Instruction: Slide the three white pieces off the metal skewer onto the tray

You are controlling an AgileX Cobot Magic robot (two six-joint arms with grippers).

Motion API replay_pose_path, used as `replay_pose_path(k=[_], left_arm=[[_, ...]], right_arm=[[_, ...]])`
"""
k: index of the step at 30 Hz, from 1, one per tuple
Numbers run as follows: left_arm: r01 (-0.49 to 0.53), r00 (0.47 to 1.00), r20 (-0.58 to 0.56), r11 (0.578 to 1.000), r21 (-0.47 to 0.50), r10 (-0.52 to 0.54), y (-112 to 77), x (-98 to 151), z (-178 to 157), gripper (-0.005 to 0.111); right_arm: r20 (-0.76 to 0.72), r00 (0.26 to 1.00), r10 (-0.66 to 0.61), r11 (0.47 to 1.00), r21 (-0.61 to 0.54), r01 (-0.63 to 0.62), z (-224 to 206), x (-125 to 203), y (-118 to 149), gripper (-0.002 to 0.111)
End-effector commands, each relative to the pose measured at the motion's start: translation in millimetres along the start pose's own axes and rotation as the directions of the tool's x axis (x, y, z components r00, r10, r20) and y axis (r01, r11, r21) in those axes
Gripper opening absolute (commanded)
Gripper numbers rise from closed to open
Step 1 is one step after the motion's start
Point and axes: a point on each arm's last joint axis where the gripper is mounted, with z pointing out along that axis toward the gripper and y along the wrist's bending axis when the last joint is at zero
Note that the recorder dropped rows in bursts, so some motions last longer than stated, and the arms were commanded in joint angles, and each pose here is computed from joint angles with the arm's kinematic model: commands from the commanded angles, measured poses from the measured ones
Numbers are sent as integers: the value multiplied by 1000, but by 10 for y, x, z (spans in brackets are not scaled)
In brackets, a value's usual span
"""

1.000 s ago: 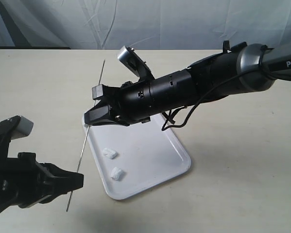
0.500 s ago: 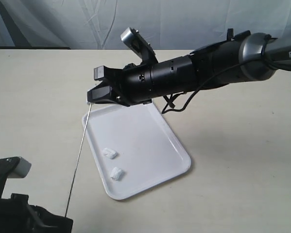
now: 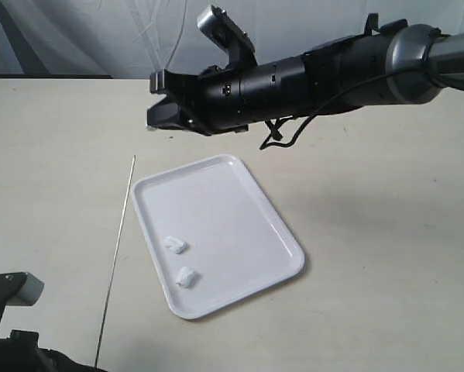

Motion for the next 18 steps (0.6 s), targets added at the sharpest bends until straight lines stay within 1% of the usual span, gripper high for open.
replay_pose_path(k=[1, 4, 9, 14, 15, 17, 18], left_arm=[[-1, 1000, 28, 1000, -25, 1, 11, -42, -5, 0], [-10, 999, 41, 1000, -6, 11, -36, -122, -14, 0], [-22, 996, 82, 1000, -2, 22, -112, -310, -43, 0], [-43, 998, 50, 999, -13, 43, -155, -479, -13, 0], [-38, 999, 36, 999, -12, 39, -154, -514, 15, 0], [-24, 1000, 7, 1000, -16, 24, -141, -570, 76, 0], [-15, 1000, -8, 1000, -21, 14, -129, -604, 113, 0]], right_arm=[[-193, 980, -52, 986, 144, 81, 3, 175, -167, 14], [-272, 961, -37, 976, 198, 94, 46, 282, -247, 14], [-289, 957, -7, 972, 223, 74, 74, 323, -285, 14], [-354, 935, 31, 961, 266, 69, 89, 412, -376, 15], [-373, 927, 41, 960, 272, 67, 90, 435, -392, 19], [-402, 914, 57, 958, 281, 64, 102, 480, -428, 32], [-412, 909, 58, 958, 280, 66, 104, 492, -435, 40]])
